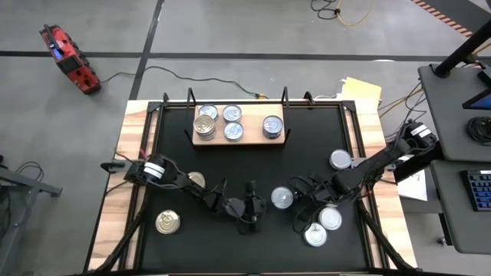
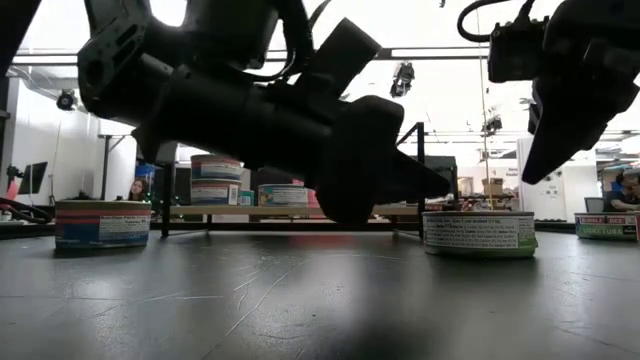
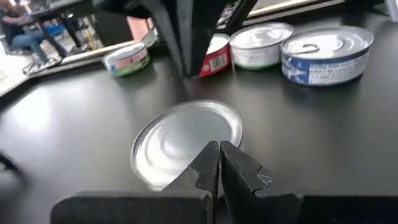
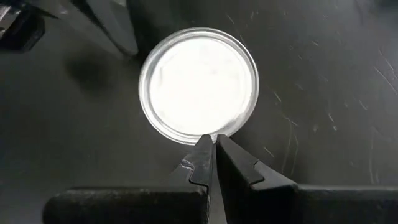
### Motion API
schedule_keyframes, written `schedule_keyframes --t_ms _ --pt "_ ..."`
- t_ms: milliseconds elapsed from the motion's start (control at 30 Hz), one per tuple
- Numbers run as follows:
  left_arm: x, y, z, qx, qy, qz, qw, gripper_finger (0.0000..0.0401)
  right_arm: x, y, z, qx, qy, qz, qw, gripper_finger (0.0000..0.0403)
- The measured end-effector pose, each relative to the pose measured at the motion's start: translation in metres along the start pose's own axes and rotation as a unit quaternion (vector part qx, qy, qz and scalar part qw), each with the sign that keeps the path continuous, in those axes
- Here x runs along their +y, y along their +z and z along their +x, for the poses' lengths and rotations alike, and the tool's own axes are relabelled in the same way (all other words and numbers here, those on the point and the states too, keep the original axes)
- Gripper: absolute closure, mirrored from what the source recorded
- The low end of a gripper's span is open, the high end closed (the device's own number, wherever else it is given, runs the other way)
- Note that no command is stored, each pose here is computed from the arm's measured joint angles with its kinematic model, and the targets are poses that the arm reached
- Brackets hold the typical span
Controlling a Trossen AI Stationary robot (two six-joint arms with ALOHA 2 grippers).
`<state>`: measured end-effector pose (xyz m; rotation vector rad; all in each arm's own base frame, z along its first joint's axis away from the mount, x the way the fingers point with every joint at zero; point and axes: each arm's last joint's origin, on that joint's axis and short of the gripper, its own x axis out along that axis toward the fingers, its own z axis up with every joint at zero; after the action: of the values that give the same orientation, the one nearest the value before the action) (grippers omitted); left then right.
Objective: Stack canned seafood by type on shelf
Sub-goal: Put the green tuna can on the shelf
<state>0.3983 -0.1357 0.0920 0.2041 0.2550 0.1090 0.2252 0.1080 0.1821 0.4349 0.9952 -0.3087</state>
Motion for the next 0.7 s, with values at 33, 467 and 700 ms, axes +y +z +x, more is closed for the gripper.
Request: schedule_keyframes --t_ms 33,467,700 --pt "0.000 0.000 0.001 0.000 0.000 0.003 1.000 0.0401 -0.001 0.000 -0.001 0.003 -0.003 0.005 1.000 0.0390" --pt "0.016 -0.009 0.011 0.013 -0.015 -0.026 0.999 0.0401 -0.002 -0.004 0.008 0.018 -0.026 0.025 0.999 0.0390" --pt "0.016 -0.011 0.011 0.018 -0.016 -0.026 0.999 0.0401 -0.001 -0.004 0.008 0.023 -0.020 0.068 0.997 0.0390"
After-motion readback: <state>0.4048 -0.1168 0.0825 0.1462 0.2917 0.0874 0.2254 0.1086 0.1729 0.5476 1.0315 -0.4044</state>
